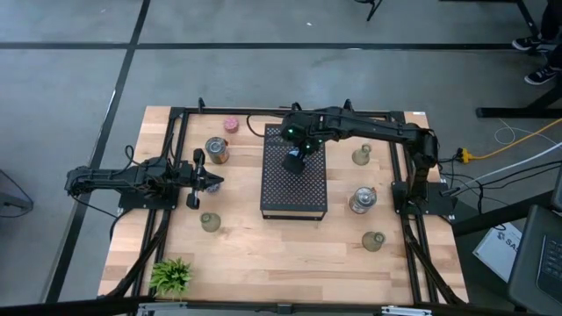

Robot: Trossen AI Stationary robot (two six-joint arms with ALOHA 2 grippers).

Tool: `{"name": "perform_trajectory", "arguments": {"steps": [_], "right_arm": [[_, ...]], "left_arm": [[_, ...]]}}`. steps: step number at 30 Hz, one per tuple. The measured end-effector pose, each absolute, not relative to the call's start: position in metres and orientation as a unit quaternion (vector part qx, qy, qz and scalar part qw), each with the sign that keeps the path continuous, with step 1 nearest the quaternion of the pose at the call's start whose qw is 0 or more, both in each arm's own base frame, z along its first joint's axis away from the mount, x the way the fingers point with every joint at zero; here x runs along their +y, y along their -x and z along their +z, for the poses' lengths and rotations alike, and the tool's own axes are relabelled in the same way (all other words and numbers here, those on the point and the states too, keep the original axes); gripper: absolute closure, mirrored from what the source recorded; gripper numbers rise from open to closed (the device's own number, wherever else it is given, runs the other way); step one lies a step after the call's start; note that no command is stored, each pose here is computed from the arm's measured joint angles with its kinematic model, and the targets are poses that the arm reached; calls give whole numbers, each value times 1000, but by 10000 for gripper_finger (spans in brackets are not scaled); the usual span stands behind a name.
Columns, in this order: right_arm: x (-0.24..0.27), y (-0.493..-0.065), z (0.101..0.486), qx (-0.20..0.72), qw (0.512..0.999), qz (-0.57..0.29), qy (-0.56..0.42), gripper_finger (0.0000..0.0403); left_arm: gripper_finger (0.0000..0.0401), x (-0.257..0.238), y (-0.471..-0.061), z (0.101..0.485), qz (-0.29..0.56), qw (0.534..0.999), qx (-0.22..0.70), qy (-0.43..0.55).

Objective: Pick & Place candle stick holders
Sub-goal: Put the patterned blue scented candle on the shelf

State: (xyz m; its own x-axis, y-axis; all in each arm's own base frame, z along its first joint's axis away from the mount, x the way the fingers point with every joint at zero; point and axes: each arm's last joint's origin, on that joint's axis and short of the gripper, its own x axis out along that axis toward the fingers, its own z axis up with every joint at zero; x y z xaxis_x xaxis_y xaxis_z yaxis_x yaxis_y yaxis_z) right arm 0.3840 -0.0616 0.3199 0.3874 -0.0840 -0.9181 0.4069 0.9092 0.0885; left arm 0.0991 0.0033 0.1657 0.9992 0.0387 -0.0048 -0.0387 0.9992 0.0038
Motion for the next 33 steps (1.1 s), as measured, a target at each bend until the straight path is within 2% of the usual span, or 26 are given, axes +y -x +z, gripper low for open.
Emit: {"name": "perform_trajectory", "arguments": {"steps": [33], "right_arm": [[-58, -392, 299, 578, 802, -107, -104, 28]], "left_arm": [[395, 3, -99, 166, 19, 1000, 2, -2]]}}
